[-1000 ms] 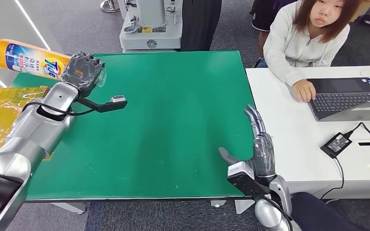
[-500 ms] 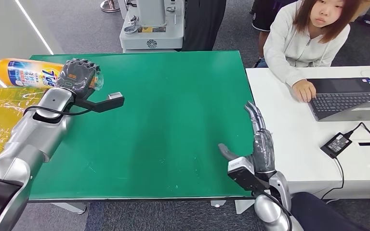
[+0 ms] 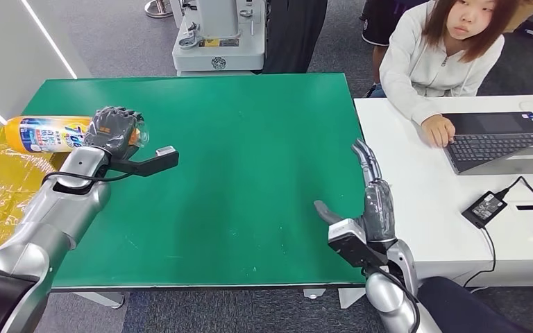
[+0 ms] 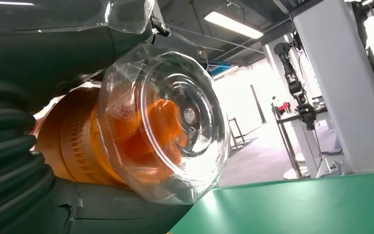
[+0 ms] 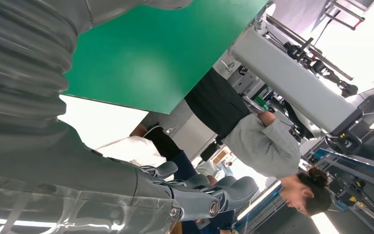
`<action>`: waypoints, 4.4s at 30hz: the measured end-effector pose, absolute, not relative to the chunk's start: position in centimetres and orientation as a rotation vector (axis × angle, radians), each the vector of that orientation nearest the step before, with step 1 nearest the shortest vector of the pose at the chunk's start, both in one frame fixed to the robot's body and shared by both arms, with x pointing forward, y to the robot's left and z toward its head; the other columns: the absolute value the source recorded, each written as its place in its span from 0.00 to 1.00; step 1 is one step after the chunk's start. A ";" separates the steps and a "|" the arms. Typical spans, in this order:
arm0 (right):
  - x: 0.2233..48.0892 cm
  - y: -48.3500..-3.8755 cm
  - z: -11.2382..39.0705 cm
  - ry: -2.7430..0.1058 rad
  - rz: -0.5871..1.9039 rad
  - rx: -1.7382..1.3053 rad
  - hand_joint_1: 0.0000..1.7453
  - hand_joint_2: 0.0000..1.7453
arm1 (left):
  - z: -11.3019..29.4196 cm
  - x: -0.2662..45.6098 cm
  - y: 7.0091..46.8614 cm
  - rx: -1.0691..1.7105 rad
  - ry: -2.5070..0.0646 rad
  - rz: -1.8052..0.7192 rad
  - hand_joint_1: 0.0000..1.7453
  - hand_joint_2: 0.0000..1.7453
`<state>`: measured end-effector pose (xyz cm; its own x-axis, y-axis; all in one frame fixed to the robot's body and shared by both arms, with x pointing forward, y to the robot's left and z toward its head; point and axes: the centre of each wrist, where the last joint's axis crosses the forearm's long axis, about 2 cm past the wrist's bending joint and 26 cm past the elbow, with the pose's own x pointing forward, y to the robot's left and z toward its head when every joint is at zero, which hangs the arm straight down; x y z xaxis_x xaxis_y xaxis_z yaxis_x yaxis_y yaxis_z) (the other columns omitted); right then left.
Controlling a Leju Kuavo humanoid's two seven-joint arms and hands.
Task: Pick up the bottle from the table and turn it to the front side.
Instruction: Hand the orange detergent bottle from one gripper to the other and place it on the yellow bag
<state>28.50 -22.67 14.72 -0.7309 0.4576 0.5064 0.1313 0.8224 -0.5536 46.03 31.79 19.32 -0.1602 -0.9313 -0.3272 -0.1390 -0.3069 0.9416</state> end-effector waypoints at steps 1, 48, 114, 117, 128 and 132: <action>28.5 -22.7 14.7 -2.347 0.651 -0.430 0.00 1.00 | 19.1 45.9 31.7 1.454 -1.249 -1.537 1.00 1.00; 28.6 -22.9 12.8 -2.325 0.656 -0.340 0.00 1.00 | 7.8 38.2 34.0 1.453 -0.991 -1.646 1.00 1.00; 24.9 -22.2 10.7 -2.231 0.619 -0.309 0.00 1.00 | 7.1 37.9 35.1 1.159 -1.120 -1.284 0.00 1.00; 24.5 -22.4 10.4 -2.222 0.613 -0.310 0.00 1.00 | 6.6 37.3 34.5 1.137 -1.242 -1.172 0.00 1.00; 23.7 -23.1 9.4 -2.206 0.565 -0.307 0.00 1.00 | 4.1 32.8 32.5 1.084 -1.584 -0.924 0.00 1.00; 23.4 -23.2 9.1 -2.207 0.541 -0.305 0.00 1.00 | 4.8 32.2 32.2 1.122 -1.733 -1.016 0.00 1.00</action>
